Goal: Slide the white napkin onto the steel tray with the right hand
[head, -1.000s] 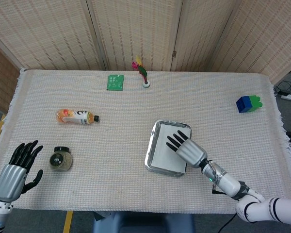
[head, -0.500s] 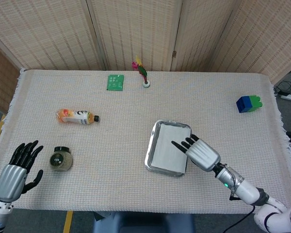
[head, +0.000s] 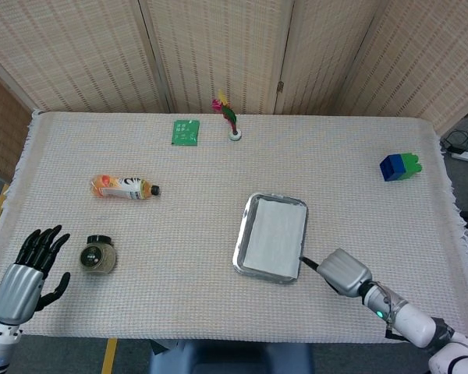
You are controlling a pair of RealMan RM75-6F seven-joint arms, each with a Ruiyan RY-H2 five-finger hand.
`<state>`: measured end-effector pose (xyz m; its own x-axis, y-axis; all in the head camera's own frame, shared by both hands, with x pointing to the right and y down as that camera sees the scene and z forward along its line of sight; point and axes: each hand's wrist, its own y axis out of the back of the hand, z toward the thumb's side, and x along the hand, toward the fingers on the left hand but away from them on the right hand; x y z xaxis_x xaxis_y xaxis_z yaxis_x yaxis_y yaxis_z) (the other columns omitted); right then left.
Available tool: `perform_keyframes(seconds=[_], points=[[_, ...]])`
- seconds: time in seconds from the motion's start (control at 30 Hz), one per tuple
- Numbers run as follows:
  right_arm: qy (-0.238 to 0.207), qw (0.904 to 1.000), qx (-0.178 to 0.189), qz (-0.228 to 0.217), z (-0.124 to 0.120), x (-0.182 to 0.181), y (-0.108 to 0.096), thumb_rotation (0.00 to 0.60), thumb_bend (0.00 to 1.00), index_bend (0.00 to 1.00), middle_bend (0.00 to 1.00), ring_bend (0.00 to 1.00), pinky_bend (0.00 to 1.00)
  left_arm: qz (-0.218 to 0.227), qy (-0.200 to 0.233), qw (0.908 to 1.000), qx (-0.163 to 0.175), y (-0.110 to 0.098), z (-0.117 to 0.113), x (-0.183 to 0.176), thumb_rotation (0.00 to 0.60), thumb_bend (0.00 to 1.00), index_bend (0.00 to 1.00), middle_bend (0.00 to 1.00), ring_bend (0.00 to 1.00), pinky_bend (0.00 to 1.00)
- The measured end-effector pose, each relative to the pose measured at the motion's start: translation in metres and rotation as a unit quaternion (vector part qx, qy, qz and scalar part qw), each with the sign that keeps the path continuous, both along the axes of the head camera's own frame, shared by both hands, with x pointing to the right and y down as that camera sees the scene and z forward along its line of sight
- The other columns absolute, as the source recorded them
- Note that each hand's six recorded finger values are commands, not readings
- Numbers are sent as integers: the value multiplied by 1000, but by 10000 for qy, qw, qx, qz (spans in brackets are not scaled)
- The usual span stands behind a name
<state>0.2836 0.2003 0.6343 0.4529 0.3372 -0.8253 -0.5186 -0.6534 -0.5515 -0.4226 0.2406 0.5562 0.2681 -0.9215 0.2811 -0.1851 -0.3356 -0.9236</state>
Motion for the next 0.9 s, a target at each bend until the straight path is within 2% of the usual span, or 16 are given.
perform_keyframes(seconds=[0.33, 0.9], points=[[173, 9997, -177, 49, 21, -1, 6, 600, 724, 18, 1000, 1000, 1000, 23, 44, 10000, 10, -1, -1, 0, 600, 523, 0, 0, 0, 38], [165, 9995, -270, 62, 53, -16, 4, 600, 724, 34, 1000, 1000, 1000, -1, 39, 10000, 0, -3, -1, -2, 600, 523, 0, 0, 0, 38]])
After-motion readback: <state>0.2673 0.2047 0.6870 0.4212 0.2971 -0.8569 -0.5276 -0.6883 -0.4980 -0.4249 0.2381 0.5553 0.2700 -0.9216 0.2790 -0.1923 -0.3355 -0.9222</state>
